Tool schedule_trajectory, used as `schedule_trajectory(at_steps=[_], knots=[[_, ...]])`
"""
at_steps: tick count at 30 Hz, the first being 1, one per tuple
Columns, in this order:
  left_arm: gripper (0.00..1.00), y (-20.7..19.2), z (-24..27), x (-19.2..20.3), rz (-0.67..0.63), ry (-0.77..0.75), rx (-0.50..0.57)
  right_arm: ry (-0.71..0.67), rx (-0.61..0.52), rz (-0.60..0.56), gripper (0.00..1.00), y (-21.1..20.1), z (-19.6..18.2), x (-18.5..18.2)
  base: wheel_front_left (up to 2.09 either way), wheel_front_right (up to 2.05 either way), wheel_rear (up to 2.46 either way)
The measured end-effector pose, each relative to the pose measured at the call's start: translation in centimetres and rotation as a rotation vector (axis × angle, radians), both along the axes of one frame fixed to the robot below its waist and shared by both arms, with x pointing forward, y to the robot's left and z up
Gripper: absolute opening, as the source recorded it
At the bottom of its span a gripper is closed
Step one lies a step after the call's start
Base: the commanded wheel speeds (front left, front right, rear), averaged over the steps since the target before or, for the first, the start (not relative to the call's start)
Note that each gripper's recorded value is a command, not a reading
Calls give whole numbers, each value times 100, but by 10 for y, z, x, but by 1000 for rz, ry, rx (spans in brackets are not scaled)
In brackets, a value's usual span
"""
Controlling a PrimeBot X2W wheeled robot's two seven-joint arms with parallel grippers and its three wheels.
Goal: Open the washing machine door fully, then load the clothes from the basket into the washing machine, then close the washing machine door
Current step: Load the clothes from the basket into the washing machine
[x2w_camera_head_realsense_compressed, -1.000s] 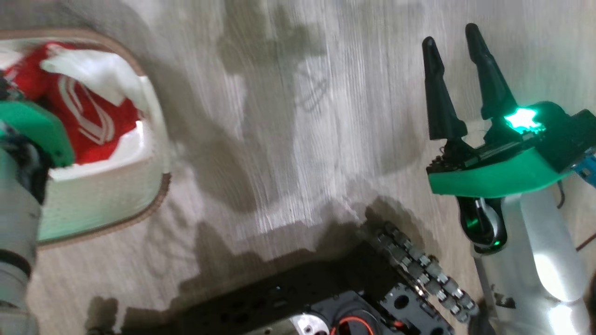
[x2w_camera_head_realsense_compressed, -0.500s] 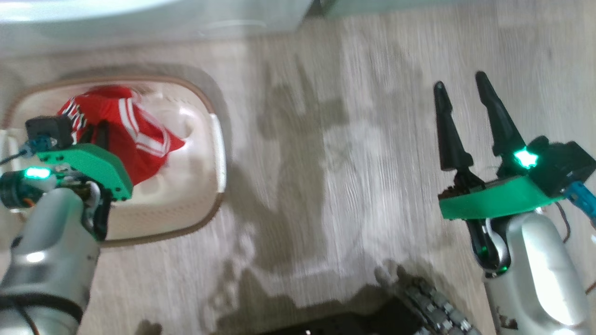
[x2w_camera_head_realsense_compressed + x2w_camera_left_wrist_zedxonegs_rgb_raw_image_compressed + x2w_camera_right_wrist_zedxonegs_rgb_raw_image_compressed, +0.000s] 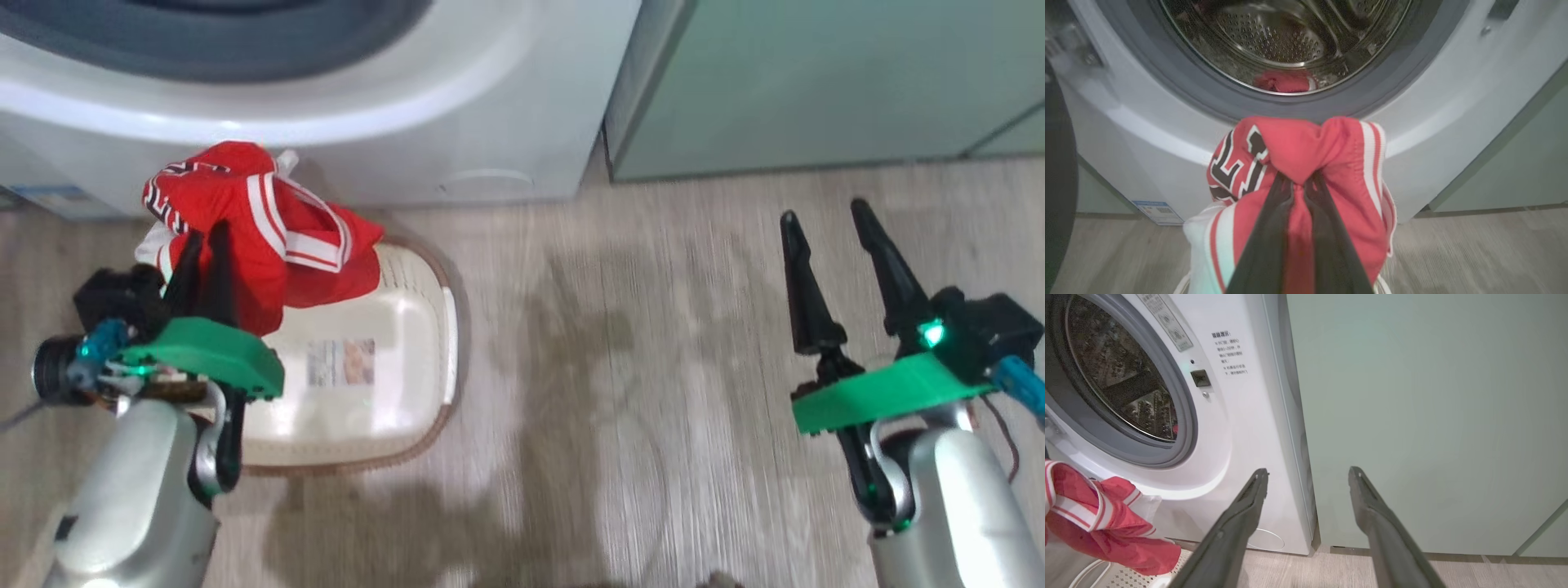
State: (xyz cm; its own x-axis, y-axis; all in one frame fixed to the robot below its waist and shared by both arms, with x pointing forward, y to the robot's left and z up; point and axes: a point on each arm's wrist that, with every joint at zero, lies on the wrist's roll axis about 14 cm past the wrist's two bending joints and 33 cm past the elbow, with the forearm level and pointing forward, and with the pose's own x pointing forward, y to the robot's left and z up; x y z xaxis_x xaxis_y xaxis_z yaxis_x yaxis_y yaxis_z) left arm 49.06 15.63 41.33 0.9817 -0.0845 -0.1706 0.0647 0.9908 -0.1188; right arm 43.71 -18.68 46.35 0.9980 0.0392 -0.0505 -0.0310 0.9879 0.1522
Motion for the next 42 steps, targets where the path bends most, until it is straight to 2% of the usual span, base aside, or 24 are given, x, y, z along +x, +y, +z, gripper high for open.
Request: schedule_trajectory(at_steps=[8, 14, 25, 42], knots=[[0, 3, 98, -28, 38, -251, -11, -26, -3, 6, 100, 2, 26, -28, 0, 0, 0], [0, 7, 135, -61, 64, -334, -1, -64, -1, 2, 100, 1, 44, -46, 0, 0, 0], [0, 4, 131, -111, 66, -287, 9, -75, -5, -34, 100, -11, 55, -77, 0, 0, 0], [0, 3, 123, -129, 60, -249, 19, -74, -6, -40, 100, -13, 58, -92, 0, 0, 0]])
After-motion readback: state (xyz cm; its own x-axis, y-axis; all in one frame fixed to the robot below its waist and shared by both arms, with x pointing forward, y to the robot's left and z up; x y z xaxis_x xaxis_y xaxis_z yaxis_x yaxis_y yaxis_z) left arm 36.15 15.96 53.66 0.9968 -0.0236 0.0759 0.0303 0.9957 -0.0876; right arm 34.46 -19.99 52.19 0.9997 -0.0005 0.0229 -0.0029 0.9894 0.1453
